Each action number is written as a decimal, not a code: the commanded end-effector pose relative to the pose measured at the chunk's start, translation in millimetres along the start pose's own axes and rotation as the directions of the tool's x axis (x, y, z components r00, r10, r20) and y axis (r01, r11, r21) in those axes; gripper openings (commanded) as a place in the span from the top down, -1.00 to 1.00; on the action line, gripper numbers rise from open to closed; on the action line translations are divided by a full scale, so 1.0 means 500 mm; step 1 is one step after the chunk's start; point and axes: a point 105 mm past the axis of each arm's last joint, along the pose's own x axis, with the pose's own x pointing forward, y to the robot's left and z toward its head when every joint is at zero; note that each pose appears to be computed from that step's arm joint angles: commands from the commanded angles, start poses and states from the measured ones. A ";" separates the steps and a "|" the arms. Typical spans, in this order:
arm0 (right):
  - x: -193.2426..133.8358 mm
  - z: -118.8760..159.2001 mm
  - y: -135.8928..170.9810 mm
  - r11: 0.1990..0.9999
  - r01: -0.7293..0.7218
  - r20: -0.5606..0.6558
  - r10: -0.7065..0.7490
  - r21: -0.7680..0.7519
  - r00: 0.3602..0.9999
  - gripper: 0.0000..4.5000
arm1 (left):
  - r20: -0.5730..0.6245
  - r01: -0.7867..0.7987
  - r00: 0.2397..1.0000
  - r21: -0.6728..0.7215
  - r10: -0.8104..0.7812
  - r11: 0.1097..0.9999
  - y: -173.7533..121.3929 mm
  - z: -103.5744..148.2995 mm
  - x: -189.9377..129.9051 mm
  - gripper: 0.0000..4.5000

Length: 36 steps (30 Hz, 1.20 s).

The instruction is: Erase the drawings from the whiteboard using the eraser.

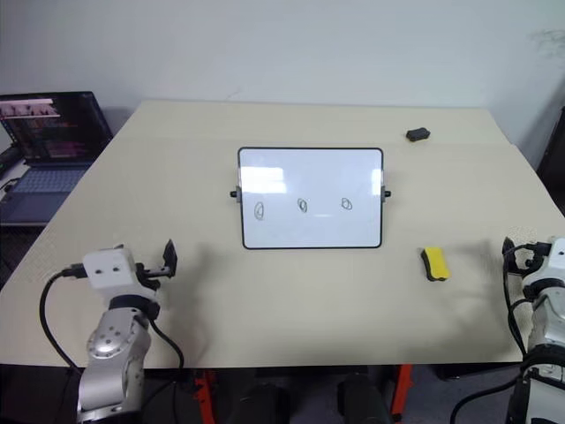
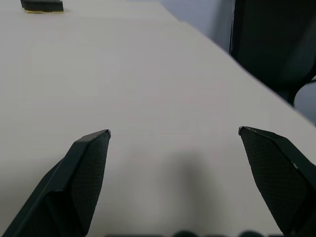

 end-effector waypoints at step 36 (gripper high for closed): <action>-0.204 0.166 0.236 0.901 -0.424 0.016 0.425 0.092 0.905 -0.99 | -0.062 0.978 0.198 0.075 -0.978 0.193 -0.181 0.282 -0.093 -1.00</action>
